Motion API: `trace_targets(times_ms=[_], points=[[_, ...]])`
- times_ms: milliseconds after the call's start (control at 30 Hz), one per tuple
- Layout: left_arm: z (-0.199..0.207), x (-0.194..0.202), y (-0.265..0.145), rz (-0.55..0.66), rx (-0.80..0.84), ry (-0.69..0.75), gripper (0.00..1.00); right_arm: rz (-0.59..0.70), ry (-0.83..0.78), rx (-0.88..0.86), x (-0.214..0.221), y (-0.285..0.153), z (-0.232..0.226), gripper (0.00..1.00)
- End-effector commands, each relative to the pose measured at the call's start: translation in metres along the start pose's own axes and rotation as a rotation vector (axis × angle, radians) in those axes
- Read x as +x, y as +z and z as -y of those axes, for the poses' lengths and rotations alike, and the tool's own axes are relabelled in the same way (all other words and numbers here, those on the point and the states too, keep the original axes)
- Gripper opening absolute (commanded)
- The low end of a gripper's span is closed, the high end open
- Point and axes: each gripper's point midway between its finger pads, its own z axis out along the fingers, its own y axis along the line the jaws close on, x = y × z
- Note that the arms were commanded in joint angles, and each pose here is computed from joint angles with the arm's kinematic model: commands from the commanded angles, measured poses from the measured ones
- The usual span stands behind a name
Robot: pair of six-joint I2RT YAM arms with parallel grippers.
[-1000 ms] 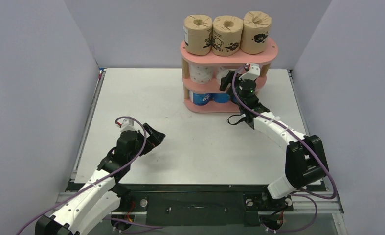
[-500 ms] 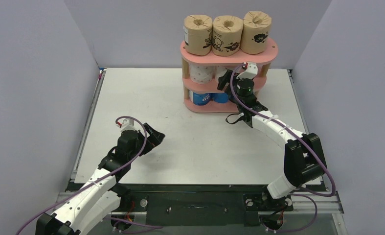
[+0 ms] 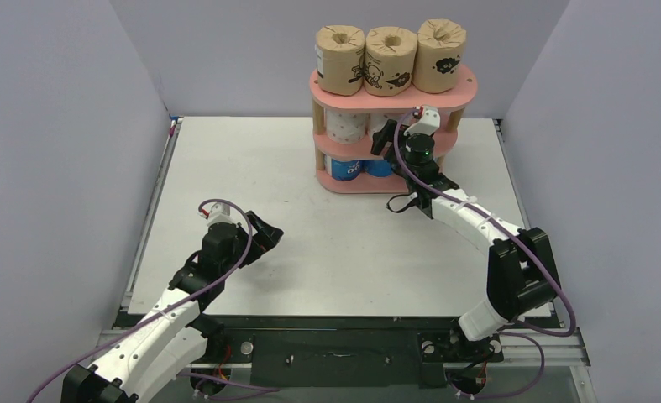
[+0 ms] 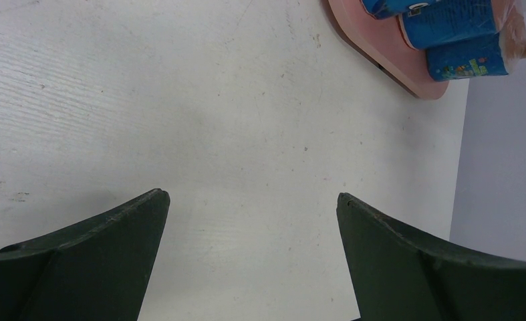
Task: Place and organize the paper towels onto the shelf
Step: Place the paper towel on the shelf.
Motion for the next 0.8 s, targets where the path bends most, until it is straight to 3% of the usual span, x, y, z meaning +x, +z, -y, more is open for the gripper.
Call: trace_targets(times_ms=[0, 233, 400, 533, 767], points=[[0.023, -0.02, -0.001, 0.06, 0.069, 0.001, 0.96, 0.095, 0.037, -0.059, -0.049, -0.027, -0.019, 0.72], [0.082, -0.067, -0.001, 0.143, 0.161, -0.02, 0.96, 0.181, 0.059, -0.032, -0.088, -0.099, -0.003, 0.75], [0.115, -0.082, -0.001, 0.137, 0.226, -0.025, 0.96, 0.3, 0.136, 0.199, -0.097, -0.135, 0.074, 0.75], [0.121, -0.081, -0.001, 0.128, 0.257, -0.043, 0.97, 0.419, 0.166, 0.308, -0.096, -0.131, 0.12, 0.79], [0.125, -0.089, -0.004, 0.173, 0.282, -0.054, 0.96, 0.415, 0.066, 0.236, -0.105, -0.102, 0.129, 0.81]])
